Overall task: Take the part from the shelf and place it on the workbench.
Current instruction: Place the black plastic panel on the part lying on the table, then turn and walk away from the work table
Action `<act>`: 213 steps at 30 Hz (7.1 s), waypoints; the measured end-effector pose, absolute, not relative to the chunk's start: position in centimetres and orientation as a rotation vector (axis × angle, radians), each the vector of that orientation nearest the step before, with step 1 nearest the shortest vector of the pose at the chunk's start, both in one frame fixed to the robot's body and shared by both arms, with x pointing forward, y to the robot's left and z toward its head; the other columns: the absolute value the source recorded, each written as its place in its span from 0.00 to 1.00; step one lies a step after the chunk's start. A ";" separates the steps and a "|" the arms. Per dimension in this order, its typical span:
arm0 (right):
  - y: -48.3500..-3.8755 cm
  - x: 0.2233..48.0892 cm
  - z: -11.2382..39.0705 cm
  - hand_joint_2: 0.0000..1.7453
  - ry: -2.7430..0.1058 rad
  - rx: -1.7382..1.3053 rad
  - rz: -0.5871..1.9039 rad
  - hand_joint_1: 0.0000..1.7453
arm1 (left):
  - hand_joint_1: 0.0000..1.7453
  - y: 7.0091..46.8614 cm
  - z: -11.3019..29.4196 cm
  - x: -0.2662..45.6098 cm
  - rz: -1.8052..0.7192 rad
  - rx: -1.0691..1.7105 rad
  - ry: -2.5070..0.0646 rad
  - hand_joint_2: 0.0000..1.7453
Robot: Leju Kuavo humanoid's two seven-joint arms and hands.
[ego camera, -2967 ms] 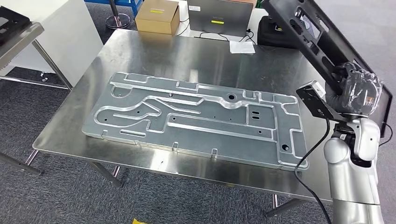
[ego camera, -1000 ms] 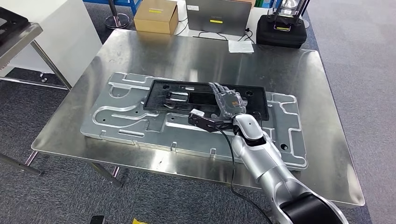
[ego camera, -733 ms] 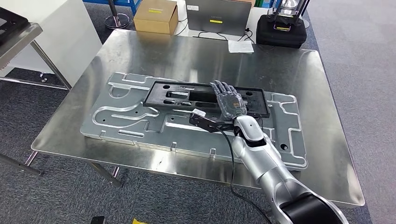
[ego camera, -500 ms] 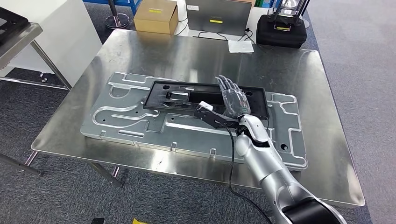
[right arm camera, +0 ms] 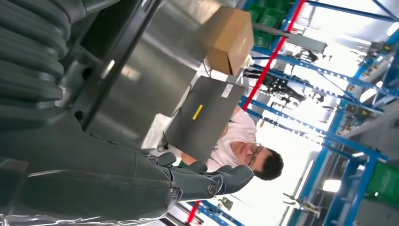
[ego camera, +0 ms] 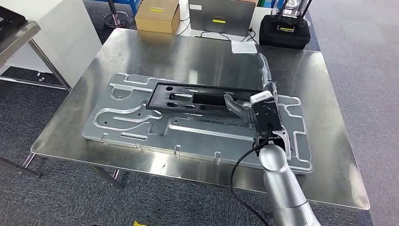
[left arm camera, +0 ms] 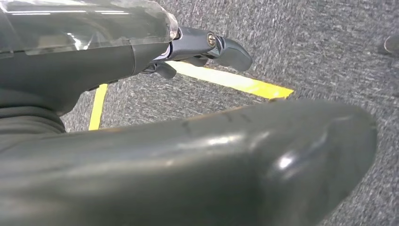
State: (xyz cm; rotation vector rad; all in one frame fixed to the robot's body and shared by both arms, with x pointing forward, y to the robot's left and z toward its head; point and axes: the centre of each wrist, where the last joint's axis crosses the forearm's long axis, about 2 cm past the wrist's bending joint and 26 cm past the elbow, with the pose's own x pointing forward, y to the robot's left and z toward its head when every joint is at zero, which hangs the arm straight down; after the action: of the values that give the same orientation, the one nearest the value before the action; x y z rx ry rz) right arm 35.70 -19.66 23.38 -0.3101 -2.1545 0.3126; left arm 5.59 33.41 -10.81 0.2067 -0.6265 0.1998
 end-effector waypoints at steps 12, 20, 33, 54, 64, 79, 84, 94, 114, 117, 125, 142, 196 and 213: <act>-20.5 31.3 24.7 0.25 -2.393 0.104 0.159 0.00 | 0.00 33.6 -10.9 4.4 0.339 0.271 -0.612 0.00; -22.8 28.4 24.3 0.00 -2.439 -0.110 0.098 0.00 | 0.00 32.6 -11.0 4.0 0.387 0.294 -0.557 0.00; -24.7 21.7 22.0 0.00 -2.478 -0.433 0.065 0.00 | 0.00 31.9 -11.2 3.4 0.498 0.298 -0.546 0.00; -29.6 14.6 20.4 0.00 -2.378 -0.781 0.038 0.00 | 0.00 30.9 -11.2 3.4 0.549 0.295 -0.544 0.00; -30.2 12.9 19.5 0.00 -2.304 -0.823 0.020 0.00 | 0.00 30.6 -11.2 3.2 0.559 0.290 -0.540 0.00; -32.9 11.2 14.7 0.00 -2.008 -0.844 -0.086 0.00 | 0.00 29.6 -11.2 3.3 0.577 0.273 -0.540 0.00; -35.2 10.8 9.6 0.00 -1.795 -0.811 -0.141 0.00 | 0.00 29.0 -11.2 3.4 0.571 0.259 -0.533 0.00; -36.8 6.5 -4.5 0.00 -1.068 -0.907 -0.115 0.00 | 0.00 28.9 -11.2 3.2 0.546 0.253 -0.526 0.00; -27.9 2.6 -10.9 0.00 -0.149 -0.531 -0.128 0.00 | 0.00 29.7 -11.2 3.7 0.494 0.261 -0.541 0.00; -27.5 2.6 -10.9 0.00 -0.163 -0.505 -0.106 0.00 | 0.00 29.6 -11.2 3.8 0.488 0.257 -0.542 0.00; -26.3 2.5 -10.9 0.00 -0.209 -0.457 -0.055 0.00 | 0.00 29.6 -11.2 3.4 0.476 0.262 -0.533 0.00; -25.4 2.3 -10.9 0.00 -0.181 -0.405 -0.029 0.00 | 0.00 29.2 -11.2 3.1 0.453 0.281 -0.493 0.00; -24.1 2.4 -10.9 0.00 -0.170 -0.353 -0.008 0.00 | 0.00 29.7 -11.3 2.7 0.386 0.276 -0.506 0.00; -24.1 1.9 -10.9 0.00 -0.158 -0.357 0.001 0.00 | 0.00 29.7 -11.3 2.8 0.376 0.265 -0.508 0.00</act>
State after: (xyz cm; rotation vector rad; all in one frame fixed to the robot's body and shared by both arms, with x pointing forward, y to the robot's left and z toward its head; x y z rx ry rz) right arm 1.85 -24.10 -10.89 -0.3572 -0.1583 0.0013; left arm 2.78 29.69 -11.26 0.2653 -0.5079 0.3764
